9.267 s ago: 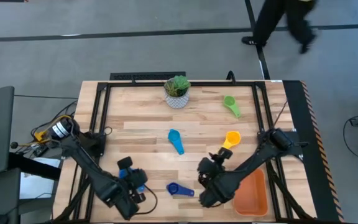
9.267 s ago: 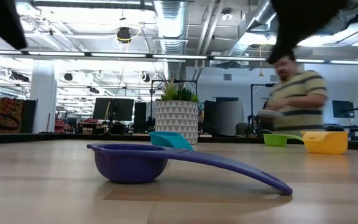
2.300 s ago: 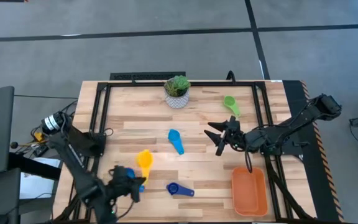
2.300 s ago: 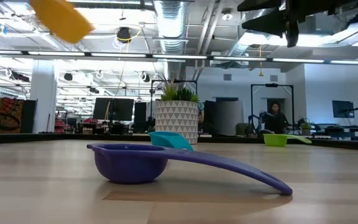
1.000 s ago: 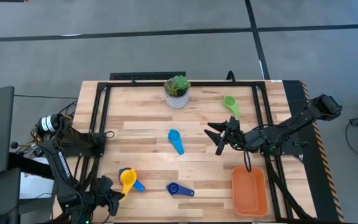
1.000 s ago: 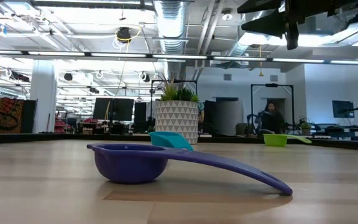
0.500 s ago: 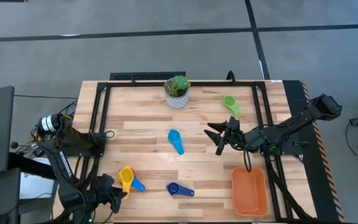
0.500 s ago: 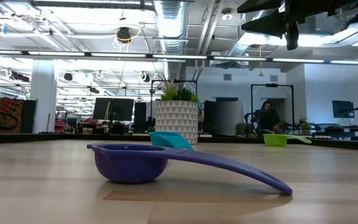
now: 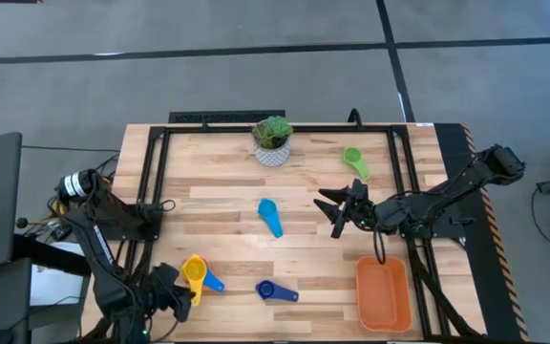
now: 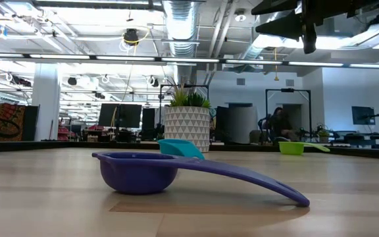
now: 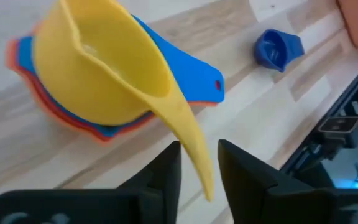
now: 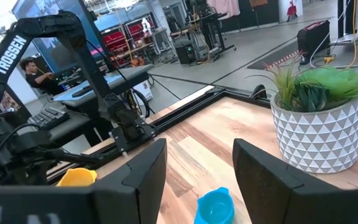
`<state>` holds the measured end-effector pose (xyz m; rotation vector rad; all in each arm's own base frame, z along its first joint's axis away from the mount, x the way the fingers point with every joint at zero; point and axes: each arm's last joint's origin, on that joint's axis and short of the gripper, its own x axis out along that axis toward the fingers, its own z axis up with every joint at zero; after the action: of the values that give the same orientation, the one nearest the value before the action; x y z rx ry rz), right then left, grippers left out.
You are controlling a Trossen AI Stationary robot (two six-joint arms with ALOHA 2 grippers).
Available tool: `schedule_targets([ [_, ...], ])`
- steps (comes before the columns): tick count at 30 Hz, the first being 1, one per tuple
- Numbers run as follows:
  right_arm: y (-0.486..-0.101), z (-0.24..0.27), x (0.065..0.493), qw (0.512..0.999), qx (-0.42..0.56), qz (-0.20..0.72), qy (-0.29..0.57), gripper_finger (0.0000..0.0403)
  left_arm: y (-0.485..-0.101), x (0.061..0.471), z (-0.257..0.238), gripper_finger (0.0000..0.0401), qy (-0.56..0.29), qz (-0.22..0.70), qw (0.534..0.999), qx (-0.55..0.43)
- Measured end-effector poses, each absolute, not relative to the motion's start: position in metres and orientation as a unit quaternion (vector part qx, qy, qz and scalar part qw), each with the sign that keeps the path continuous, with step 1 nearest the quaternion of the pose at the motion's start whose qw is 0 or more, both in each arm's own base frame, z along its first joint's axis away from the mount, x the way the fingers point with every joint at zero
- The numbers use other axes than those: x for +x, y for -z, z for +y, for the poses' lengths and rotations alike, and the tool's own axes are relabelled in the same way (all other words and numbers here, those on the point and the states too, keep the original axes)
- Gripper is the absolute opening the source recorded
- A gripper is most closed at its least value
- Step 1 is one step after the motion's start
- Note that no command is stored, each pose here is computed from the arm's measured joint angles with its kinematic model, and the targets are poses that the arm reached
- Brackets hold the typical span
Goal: Nest measuring cups in basket
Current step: Stack the yellow measuring cup on top of the blue measuring cup
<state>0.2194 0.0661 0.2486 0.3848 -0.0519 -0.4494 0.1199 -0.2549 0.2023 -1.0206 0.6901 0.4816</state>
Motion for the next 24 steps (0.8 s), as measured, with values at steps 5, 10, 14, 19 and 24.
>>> schedule_targets([
  [5, -0.2465, 0.0660, 0.2193, 0.955, 0.194, -0.019, 0.223, 0.0208, -0.2025, 0.1215, -0.2511, 0.0033, -0.235, 0.325, 0.787, -0.469],
  [10, -0.2462, 0.0660, 0.2192, 0.955, 0.193, -0.017, 0.223, 0.0203, -0.2021, 0.1218, -0.2502, 0.0004, -0.239, 0.329, 0.785, -0.467],
  [14, -0.2462, 0.0660, 0.2192, 0.955, 0.193, -0.017, 0.224, 0.0201, -0.2017, 0.1216, -0.2505, 0.0006, -0.241, 0.339, 0.780, -0.467],
  [19, -0.2463, 0.0660, 0.2192, 0.955, 0.194, -0.018, 0.224, 0.0204, -0.2022, 0.1221, -0.2496, 0.0002, -0.240, 0.327, 0.787, -0.465],
  [24, -0.2463, 0.0659, 0.2192, 0.955, 0.194, -0.018, 0.224, 0.0204, -0.2039, 0.1234, -0.2495, 0.0001, -0.236, 0.307, 0.792, -0.471],
])
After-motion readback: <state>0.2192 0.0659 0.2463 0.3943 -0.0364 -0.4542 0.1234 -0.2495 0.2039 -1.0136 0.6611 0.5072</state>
